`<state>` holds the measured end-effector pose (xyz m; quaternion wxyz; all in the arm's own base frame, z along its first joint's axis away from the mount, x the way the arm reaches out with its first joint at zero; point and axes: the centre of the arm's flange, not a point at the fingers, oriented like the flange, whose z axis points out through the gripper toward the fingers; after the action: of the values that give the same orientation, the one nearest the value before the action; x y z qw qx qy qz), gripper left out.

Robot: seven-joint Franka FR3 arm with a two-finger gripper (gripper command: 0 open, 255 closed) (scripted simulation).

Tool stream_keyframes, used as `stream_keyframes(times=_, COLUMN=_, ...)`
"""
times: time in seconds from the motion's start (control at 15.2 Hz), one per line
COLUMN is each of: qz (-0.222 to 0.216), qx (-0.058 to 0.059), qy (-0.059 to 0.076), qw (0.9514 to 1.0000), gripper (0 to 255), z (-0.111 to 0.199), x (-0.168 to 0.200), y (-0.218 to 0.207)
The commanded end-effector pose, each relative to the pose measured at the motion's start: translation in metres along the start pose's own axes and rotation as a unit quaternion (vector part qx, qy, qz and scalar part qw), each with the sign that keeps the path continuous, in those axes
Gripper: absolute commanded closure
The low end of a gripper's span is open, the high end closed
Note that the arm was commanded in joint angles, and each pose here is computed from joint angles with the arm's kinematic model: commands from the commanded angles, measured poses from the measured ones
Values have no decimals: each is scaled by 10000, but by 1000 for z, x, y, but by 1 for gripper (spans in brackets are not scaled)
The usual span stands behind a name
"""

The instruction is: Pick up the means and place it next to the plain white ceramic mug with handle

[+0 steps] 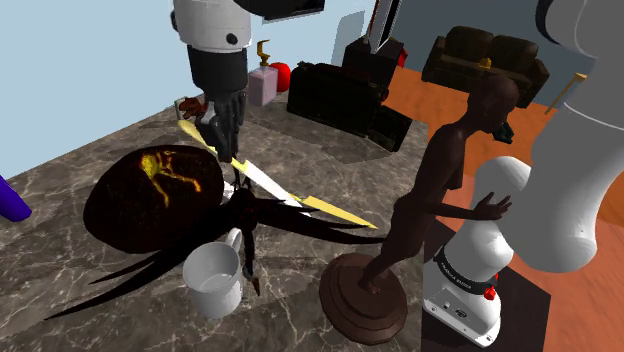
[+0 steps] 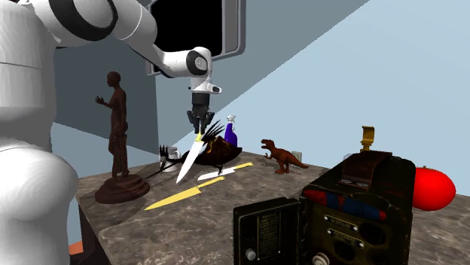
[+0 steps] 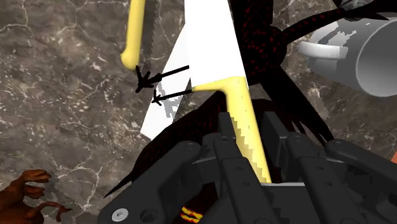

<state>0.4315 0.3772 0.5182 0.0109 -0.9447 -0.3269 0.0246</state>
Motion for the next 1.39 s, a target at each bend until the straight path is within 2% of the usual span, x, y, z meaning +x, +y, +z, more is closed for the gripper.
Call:
stream_keyframes(times=0.0, qz=5, qx=2, qy=0, qw=10000, gripper=255, z=0, x=4, y=-25)
stream_keyframes(times=1.32, qz=6, qx=2, qy=0, qw=10000, gripper=255, z=7, x=64, y=-287)
